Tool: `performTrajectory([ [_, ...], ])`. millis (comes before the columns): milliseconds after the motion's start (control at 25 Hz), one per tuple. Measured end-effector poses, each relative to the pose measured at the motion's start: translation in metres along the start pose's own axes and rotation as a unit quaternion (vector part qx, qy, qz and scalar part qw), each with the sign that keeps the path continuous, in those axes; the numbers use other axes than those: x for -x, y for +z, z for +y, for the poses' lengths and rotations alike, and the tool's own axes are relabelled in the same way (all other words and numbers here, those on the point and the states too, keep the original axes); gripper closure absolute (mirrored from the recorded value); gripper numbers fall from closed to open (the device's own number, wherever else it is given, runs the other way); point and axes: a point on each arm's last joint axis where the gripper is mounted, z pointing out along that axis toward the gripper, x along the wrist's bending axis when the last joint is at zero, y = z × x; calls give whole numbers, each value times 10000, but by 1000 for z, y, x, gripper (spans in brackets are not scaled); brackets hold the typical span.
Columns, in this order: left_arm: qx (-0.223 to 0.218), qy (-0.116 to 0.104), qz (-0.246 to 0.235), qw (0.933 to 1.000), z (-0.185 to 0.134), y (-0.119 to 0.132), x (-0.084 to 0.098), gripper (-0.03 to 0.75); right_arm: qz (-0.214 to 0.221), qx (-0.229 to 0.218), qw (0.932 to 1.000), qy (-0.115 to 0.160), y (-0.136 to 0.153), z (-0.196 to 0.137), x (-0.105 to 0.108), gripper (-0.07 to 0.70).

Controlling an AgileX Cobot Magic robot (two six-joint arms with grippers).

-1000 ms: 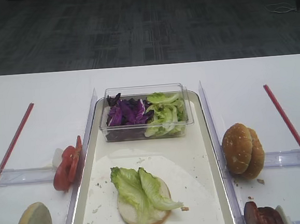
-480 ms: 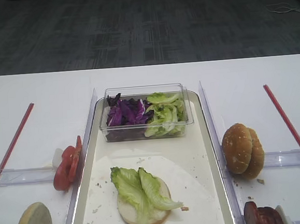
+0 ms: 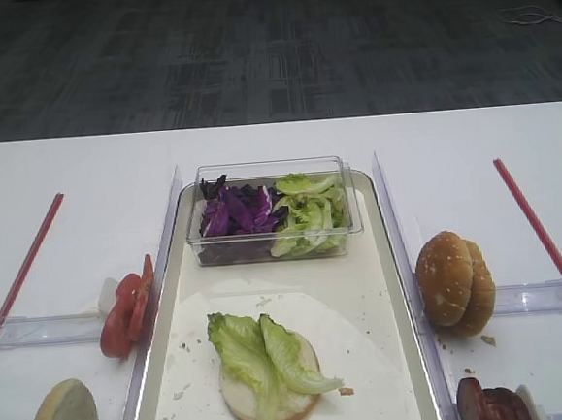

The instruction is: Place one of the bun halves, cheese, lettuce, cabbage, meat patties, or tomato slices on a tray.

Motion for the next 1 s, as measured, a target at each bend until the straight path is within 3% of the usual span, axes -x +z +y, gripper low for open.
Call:
performTrajectory([
  [240, 0, 0, 0, 10000, 0, 0, 0, 411, 20, 342, 9994, -52, -14, -42, 1, 132],
  [640, 0, 0, 0, 10000, 0, 0, 0, 411, 35, 621, 9980, -97, -10, -102, 5, 132],
  [1000, 0, 0, 0, 10000, 0, 0, 0, 411, 26, 1049, 9935, -449, -9, -139, 7, 132],
])
